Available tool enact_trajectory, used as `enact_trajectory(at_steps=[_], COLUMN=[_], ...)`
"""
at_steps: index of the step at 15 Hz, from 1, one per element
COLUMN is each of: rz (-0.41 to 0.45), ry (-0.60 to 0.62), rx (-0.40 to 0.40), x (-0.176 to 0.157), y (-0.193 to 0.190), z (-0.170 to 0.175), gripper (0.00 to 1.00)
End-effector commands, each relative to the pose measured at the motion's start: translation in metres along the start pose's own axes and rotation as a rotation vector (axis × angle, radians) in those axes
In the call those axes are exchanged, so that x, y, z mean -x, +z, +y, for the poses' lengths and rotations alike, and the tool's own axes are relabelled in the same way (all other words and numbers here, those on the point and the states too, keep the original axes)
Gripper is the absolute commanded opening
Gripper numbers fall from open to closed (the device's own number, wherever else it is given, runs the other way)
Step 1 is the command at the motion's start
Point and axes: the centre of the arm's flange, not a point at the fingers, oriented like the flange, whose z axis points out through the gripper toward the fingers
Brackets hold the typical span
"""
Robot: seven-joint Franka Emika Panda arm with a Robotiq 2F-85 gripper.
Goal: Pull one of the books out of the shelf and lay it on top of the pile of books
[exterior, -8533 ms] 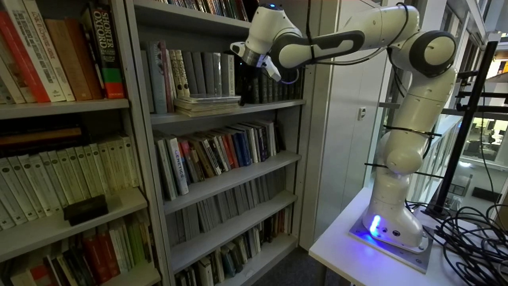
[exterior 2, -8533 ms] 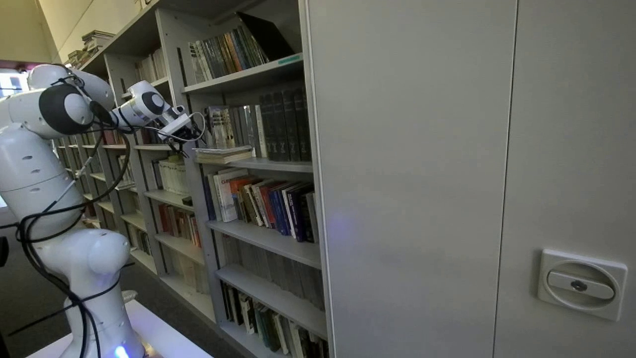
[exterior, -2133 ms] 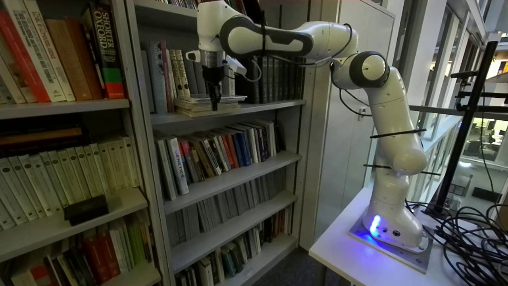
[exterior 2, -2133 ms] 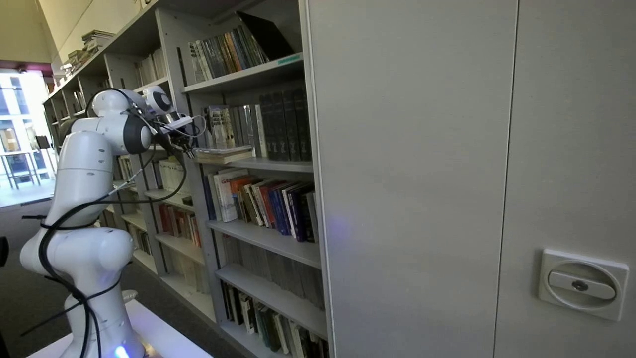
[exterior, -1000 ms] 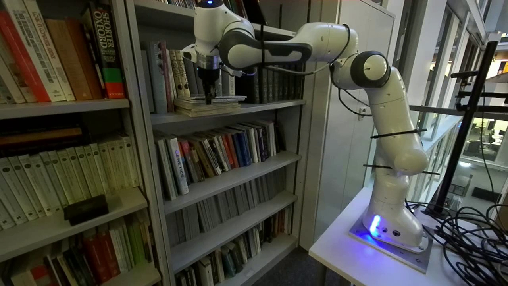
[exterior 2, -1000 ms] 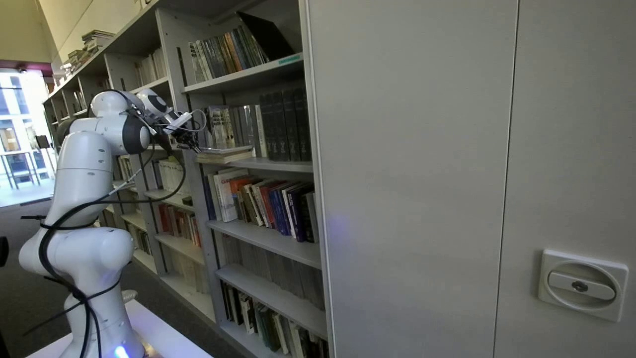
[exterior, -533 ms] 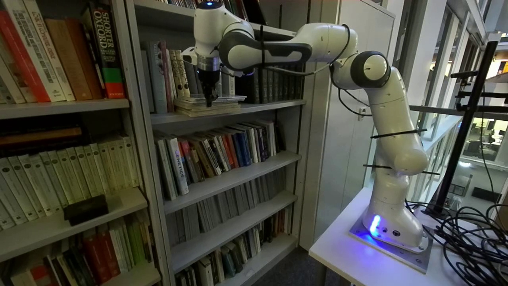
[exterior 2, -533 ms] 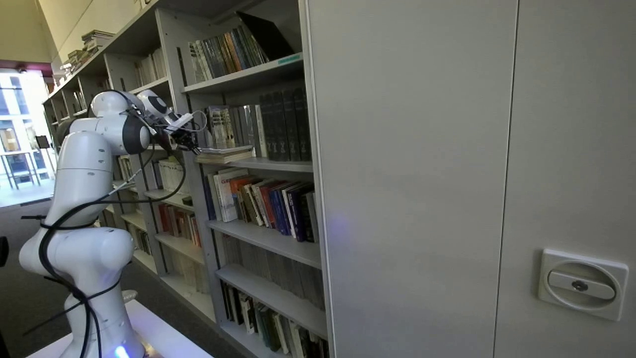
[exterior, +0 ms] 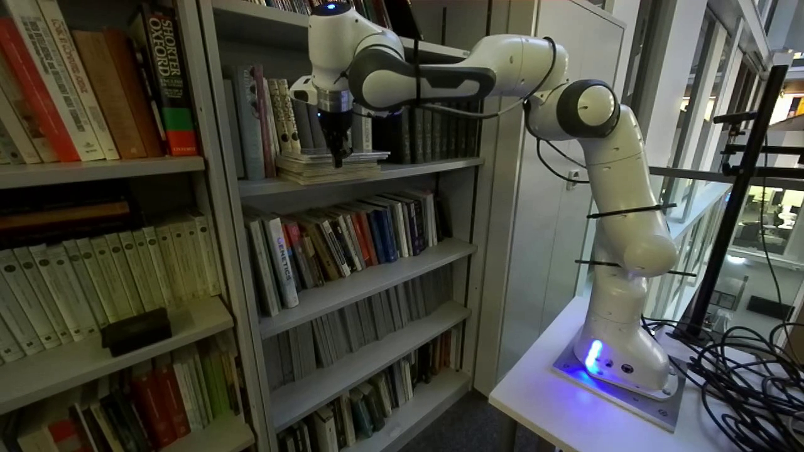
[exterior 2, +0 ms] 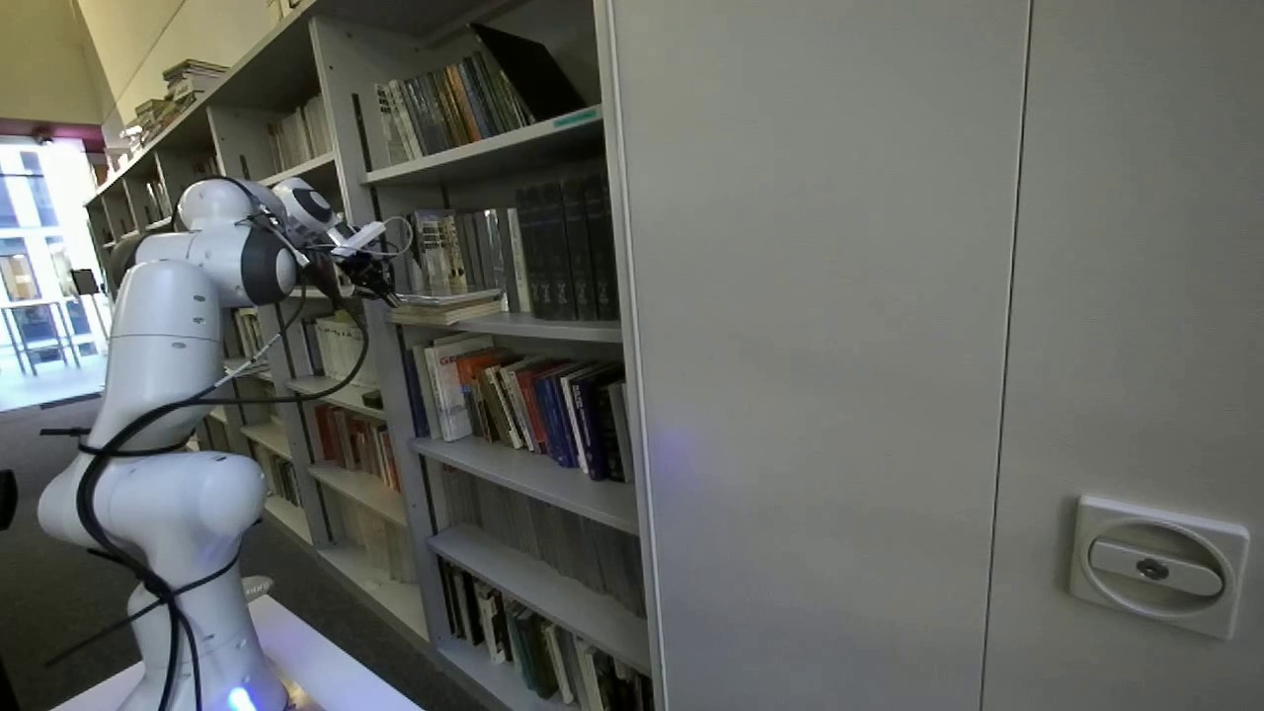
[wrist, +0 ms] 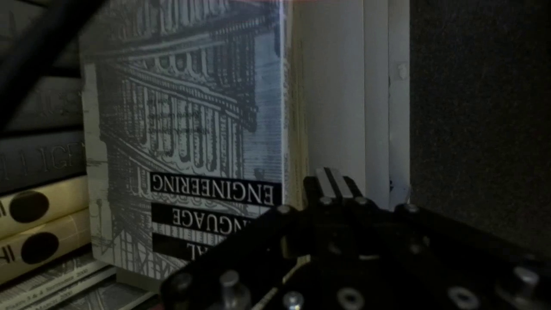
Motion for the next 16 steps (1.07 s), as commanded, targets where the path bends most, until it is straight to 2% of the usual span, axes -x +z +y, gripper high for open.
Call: enact_trajectory(at_steps=[1, 7, 10, 16], rz=[-0.089, -0.146, -0.148, -0.201], ry=[0.028, 0.076, 0.088, 0.075], rx=[0.034, 0.051, 0.054, -0.033], x=[0.033, 0.057, 0.062, 0.068], y=[-0.013, -0.019, -0.02, -0.018], z=[0.013, 0.028, 0.031, 0.027], gripper=[0.0, 0.0, 0.0, 0.0])
